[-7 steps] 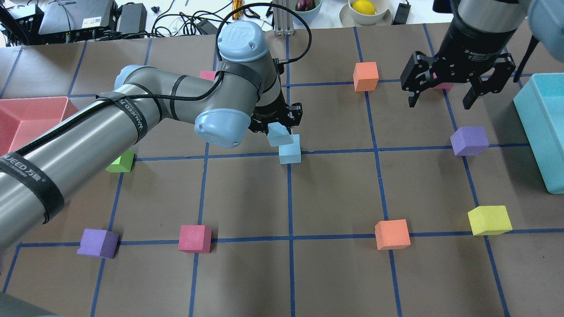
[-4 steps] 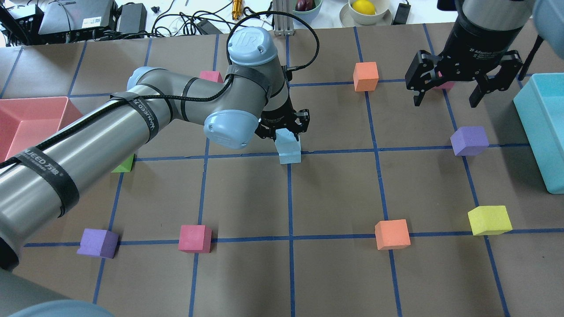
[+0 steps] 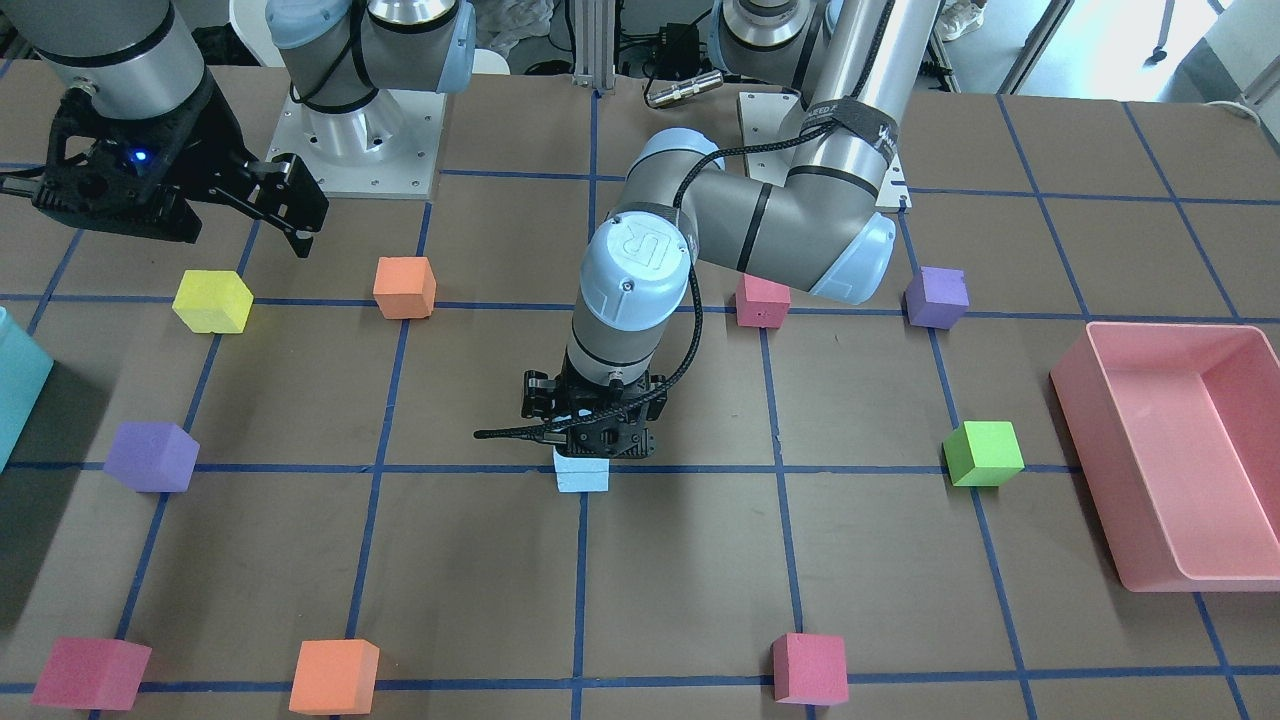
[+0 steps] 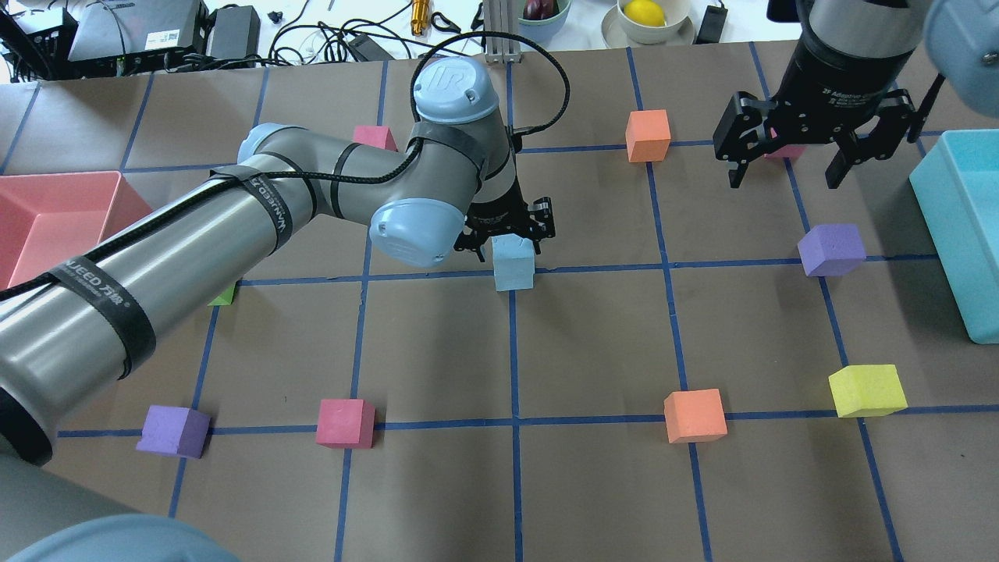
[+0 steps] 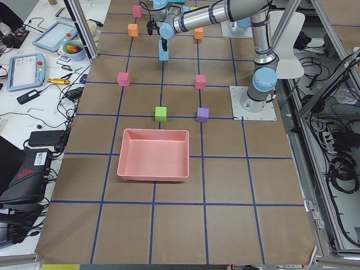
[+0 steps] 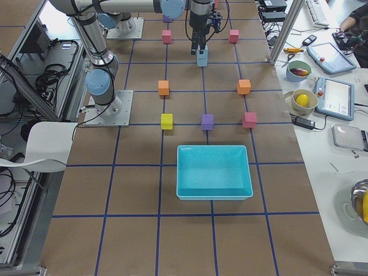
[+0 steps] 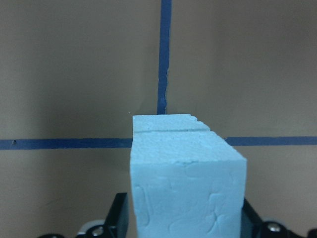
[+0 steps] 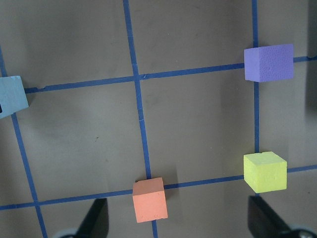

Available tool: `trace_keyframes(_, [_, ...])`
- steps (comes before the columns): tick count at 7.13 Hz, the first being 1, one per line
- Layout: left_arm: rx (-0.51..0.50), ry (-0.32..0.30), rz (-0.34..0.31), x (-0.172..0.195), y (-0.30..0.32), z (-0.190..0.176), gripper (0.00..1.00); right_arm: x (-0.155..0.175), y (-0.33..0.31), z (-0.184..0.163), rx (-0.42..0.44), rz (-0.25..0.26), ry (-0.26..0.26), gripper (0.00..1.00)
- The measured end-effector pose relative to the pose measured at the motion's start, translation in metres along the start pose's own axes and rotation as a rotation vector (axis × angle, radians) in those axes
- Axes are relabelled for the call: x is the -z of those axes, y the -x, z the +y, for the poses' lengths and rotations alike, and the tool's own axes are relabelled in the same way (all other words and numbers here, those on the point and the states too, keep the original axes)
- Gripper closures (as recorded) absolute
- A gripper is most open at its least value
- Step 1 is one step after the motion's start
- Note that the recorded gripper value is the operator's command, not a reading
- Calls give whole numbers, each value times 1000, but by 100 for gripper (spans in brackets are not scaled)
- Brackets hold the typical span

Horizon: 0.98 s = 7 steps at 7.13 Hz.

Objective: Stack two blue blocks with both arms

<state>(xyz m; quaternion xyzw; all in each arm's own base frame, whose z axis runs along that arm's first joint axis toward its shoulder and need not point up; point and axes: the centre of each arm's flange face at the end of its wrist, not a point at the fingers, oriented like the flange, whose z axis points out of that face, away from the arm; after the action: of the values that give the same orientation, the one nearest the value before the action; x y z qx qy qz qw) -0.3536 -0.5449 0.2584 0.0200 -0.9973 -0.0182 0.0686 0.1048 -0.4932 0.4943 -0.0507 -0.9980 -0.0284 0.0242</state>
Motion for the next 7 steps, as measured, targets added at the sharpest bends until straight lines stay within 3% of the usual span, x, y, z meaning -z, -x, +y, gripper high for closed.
trace_keyframes(3, [-1, -41, 13, 55, 1, 0, 0, -2, 5, -2, -11, -39, -1, 0])
trace_keyframes(5, [-12, -3, -8, 137, 4, 22, 0, -3, 5, -3, -9, -41, 2, 0])
trace_keyframes(7, [-17, 27, -31, 221, 46, 60, 0, -4, 4, -4, -4, -35, 3, 0])
